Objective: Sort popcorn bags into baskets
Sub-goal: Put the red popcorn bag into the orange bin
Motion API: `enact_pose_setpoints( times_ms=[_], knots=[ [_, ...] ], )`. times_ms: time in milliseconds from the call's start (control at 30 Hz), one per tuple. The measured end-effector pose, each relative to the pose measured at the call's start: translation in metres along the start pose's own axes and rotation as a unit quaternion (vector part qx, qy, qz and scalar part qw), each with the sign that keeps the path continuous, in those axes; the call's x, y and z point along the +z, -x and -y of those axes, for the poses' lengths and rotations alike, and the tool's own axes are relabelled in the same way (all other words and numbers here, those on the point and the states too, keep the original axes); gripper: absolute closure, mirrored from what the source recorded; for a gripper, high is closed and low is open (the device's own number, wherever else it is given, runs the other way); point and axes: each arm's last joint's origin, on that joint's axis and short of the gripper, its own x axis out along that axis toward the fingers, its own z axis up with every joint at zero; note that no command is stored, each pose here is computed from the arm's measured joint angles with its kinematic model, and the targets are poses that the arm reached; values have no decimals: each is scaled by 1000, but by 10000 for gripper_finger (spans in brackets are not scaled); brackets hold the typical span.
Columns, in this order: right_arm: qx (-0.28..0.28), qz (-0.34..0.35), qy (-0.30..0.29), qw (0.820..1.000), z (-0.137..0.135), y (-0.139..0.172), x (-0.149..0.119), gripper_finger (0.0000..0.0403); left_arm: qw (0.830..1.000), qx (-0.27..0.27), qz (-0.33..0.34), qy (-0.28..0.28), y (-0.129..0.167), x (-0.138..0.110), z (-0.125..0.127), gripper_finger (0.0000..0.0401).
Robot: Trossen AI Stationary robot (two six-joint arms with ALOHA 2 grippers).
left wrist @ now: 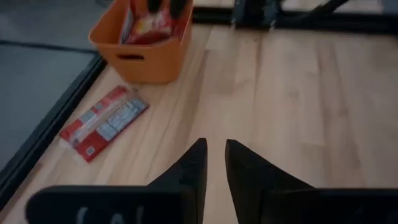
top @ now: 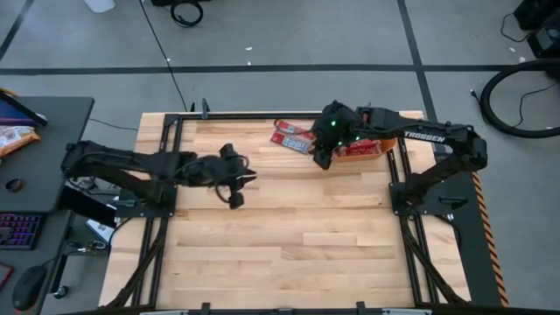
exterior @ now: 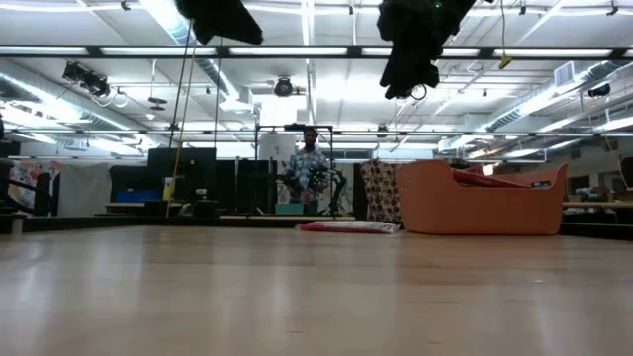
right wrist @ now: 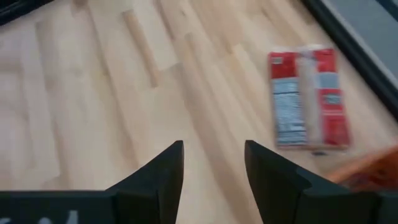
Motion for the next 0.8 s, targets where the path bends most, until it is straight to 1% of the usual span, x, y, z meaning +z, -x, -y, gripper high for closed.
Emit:
enact_pose_setpoints(
  times_ms=[100,233,367,433,600,700,800],
  knots=[
    [-2,-10,8,1000,-19,-13,-2,231,1000,-15,14,18,15,-11,9,350],
    [-17,-21,16,1000,-42,-25,6,232,997,-54,32,55,26,-32,20,360],
    [-40,-35,32,998,-55,-36,21,232,991,-79,48,101,31,-45,25,362],
    [-43,-39,36,998,-58,-41,30,232,986,-90,67,125,34,-43,27,362],
    [-59,-39,85,994,-49,-65,54,232,975,-115,106,160,43,-36,29,362],
    [-75,-44,110,990,-32,-84,67,232,968,-121,116,188,44,-33,28,362],
    [-96,-58,116,987,-8,-106,76,232,967,-119,111,198,44,-34,28,362]
  ],
)
